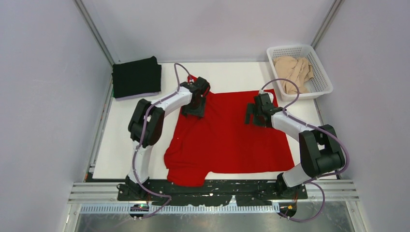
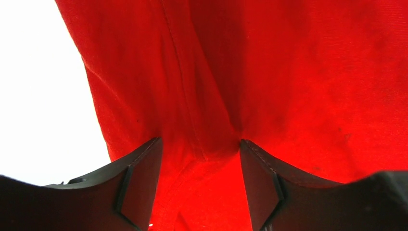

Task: Fold and stack the t-shirts
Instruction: Flatten out the tshirt

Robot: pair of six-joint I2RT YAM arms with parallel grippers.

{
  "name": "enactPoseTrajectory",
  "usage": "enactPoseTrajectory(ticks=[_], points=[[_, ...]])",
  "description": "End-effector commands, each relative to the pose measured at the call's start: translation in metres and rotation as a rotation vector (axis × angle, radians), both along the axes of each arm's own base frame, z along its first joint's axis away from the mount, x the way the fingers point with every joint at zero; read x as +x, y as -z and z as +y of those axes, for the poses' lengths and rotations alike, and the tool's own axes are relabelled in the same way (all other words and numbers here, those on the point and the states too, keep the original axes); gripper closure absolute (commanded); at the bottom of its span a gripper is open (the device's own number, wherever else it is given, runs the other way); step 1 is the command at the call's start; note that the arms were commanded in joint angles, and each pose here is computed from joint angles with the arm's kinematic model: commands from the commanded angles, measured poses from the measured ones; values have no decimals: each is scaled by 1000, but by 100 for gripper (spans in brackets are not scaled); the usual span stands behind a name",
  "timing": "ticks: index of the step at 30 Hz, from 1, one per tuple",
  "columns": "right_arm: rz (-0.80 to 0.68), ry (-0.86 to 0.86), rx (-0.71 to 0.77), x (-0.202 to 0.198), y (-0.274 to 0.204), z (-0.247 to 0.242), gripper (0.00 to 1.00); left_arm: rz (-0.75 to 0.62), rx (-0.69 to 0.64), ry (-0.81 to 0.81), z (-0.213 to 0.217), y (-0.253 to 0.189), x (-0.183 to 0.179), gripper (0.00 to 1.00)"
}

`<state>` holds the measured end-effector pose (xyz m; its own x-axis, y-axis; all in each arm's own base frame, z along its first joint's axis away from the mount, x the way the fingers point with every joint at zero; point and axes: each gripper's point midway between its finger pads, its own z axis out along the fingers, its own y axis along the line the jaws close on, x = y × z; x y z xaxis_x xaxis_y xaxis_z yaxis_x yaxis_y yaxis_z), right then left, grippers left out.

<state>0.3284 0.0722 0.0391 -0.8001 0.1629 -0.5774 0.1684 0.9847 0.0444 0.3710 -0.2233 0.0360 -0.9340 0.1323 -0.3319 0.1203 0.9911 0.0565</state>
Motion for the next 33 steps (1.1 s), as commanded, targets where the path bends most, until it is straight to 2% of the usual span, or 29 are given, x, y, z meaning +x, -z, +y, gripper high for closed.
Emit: enactPoseTrajectory(ticks=[1,7,10,14,15,22,29,31,33], points=[[-54,27,5,18,-11,-1,4,24,67,28,8,-3,2,39],[-45,42,2,18,-8,-6,4,1,107,11,15,-8,7,53],[-29,49,0,16,-4,-9,4,-27,129,-23,28,-19,11,64],[-14,44,-14,17,-2,-10,4,-52,121,-102,54,-28,20,99],[-7,45,-19,16,-1,-11,4,-51,120,-119,61,-28,22,100],[14,40,-39,16,3,-14,4,-72,110,-216,113,-32,42,100],[31,33,-63,15,5,-17,4,-54,182,-369,173,-43,62,99],[32,31,-65,16,6,-17,4,-53,211,-425,193,-48,61,92],[32,31,-69,17,6,-17,4,-52,234,-492,214,-54,59,72]])
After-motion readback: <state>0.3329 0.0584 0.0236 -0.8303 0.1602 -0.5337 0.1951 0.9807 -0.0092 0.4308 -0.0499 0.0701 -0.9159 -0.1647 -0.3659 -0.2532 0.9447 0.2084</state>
